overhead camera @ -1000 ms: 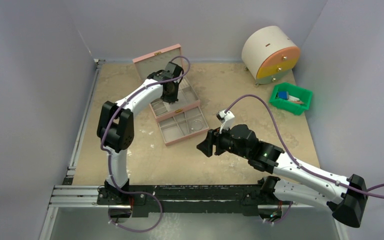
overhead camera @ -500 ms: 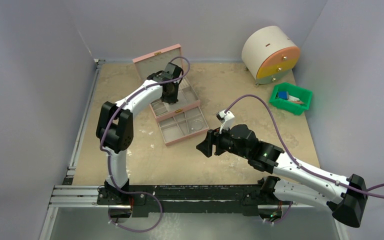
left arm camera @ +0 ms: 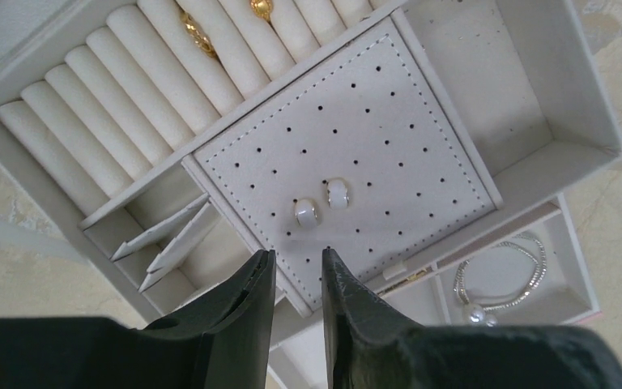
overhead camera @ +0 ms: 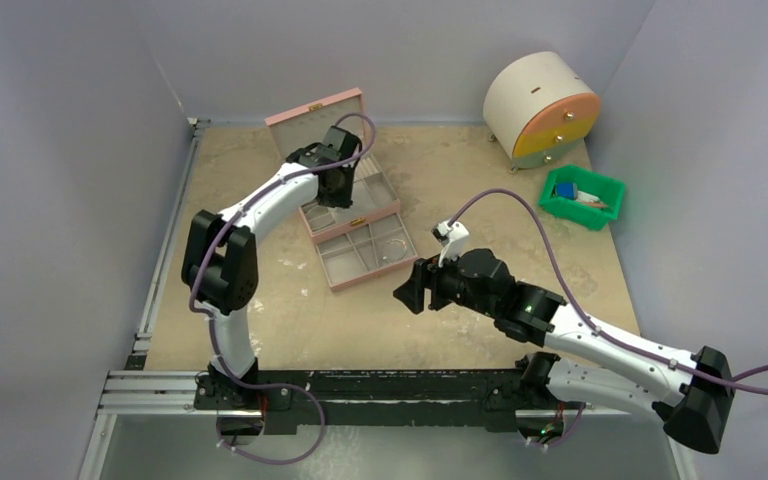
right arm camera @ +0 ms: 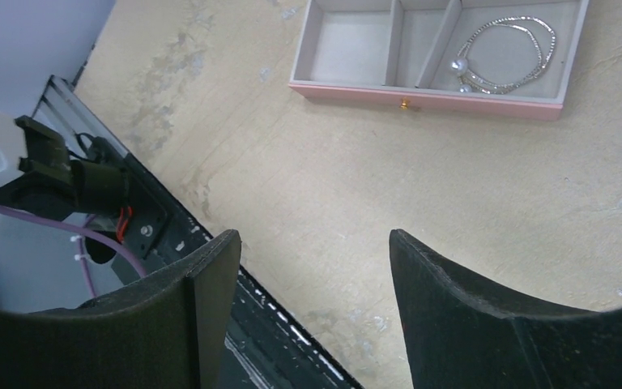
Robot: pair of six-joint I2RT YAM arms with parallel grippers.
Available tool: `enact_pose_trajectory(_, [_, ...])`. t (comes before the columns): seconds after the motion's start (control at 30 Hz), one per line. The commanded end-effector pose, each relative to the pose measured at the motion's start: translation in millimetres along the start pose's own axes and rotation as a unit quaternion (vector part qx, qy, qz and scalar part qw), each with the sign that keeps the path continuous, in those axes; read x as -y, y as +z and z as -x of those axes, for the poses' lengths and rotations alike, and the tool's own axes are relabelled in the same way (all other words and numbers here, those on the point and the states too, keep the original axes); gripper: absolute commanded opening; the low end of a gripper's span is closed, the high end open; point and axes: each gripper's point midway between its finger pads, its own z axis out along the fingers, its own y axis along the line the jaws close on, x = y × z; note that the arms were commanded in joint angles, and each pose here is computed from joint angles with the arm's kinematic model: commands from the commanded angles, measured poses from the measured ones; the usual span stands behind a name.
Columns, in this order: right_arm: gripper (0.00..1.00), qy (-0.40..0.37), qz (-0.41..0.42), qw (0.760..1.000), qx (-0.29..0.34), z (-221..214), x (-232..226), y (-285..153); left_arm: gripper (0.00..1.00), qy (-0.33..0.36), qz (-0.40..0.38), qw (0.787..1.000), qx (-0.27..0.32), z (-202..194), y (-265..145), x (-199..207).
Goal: Organize the mixed jewelry
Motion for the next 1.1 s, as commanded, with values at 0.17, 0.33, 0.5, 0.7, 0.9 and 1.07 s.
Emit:
enact_pose_trajectory(0.17, [0.68,-0.017,-0.031,0.999,-0.001,4,8,16,0.27,-0.013,-0.037,0.995,0.089,34,-71,6])
enact_pose_trajectory(0.33, [0.66,-0.022,-0.050,0.998,-0.021,-5,15,34,0.27,-0.023,-0.058,0.990,0.126,38,-112,5])
enact_pose_trajectory(0.5, [0.63,-0.020,-0.064,0.997,-0.038,-16,22,56,0.27,-0.032,-0.079,0.983,0.162,29,-145,-3])
enact_pose_trajectory(0.7, [0.62,-0.039,-0.092,0.994,-0.040,-24,36,86,0.27,-0.045,-0.102,0.970,0.218,12,-177,-14])
enact_pose_trajectory(0.9, [0.60,-0.037,-0.107,0.993,-0.023,-25,44,118,0.28,-0.056,-0.068,0.960,0.264,-5,-187,-40])
enact_pose_trajectory(1.07, [0.59,-0.032,-0.116,0.993,-0.012,-23,46,136,0.28,-0.067,-0.054,0.957,0.276,-13,-189,-49])
